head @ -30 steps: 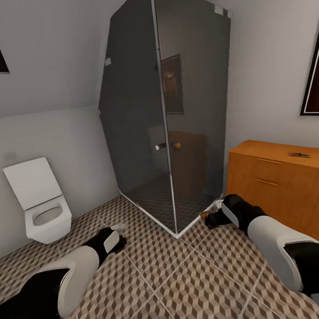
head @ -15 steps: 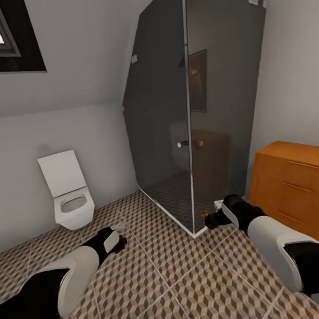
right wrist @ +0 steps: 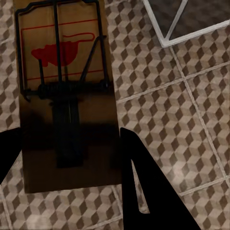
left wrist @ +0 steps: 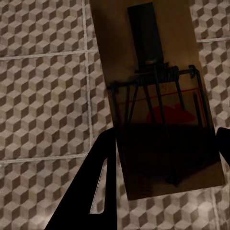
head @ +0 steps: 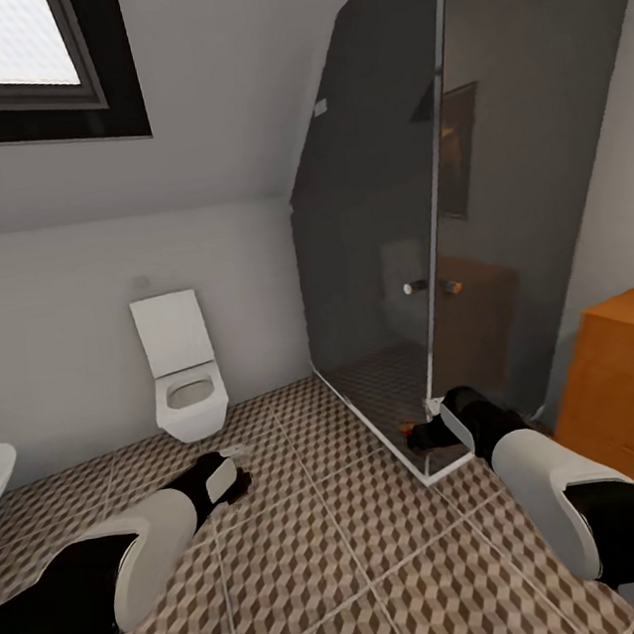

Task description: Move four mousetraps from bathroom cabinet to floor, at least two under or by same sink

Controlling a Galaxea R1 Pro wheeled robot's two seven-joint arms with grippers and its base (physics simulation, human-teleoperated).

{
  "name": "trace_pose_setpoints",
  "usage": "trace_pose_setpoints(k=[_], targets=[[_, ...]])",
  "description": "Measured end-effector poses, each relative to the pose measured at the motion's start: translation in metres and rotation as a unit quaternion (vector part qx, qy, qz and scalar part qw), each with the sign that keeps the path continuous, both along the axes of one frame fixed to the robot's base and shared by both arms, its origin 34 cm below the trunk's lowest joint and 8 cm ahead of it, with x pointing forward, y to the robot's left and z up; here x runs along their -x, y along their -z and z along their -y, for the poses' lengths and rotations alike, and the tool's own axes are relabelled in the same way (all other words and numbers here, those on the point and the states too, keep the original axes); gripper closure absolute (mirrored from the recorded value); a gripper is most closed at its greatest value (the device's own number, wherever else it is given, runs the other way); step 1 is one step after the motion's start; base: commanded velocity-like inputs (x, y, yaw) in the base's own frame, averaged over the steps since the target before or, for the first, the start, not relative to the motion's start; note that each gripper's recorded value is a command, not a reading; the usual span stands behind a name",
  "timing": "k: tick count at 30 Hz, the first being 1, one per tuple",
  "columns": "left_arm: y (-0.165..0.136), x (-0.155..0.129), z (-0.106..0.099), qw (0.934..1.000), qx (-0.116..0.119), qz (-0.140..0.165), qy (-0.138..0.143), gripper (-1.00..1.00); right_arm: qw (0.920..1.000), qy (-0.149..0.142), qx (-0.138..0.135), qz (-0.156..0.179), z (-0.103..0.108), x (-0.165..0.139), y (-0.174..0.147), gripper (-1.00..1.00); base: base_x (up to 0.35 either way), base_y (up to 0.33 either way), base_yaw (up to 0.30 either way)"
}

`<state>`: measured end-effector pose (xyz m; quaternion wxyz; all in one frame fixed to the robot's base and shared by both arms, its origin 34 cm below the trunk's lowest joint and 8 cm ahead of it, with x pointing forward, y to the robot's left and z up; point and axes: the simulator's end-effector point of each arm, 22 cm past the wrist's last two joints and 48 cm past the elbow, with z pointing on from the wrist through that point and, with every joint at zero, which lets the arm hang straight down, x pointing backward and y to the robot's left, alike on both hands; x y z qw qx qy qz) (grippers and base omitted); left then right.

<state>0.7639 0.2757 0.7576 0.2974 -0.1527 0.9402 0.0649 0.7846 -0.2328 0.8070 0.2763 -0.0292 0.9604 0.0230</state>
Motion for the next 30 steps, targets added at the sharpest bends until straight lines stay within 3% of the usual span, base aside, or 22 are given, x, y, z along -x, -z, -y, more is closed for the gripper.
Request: trace_pose_setpoints(k=[20, 30], targets=[[0.0001, -0.0001, 0.0003, 1.0, 0.001, 0.0, 0.0, 1.0, 1.0, 0.0, 0.0, 0.0, -0.0006, 0.0, 0.0, 1.0, 0.298, 0.0, 0.278], [0.0003, -0.0002, 0.0013, 1.0, 0.001, 0.0, 0.001, 1.0, 1.0, 0.0, 0.0, -0.001, -0.0008, 0.0002, 0.0007, 1.0, 0.188, 0.0, 0.278]])
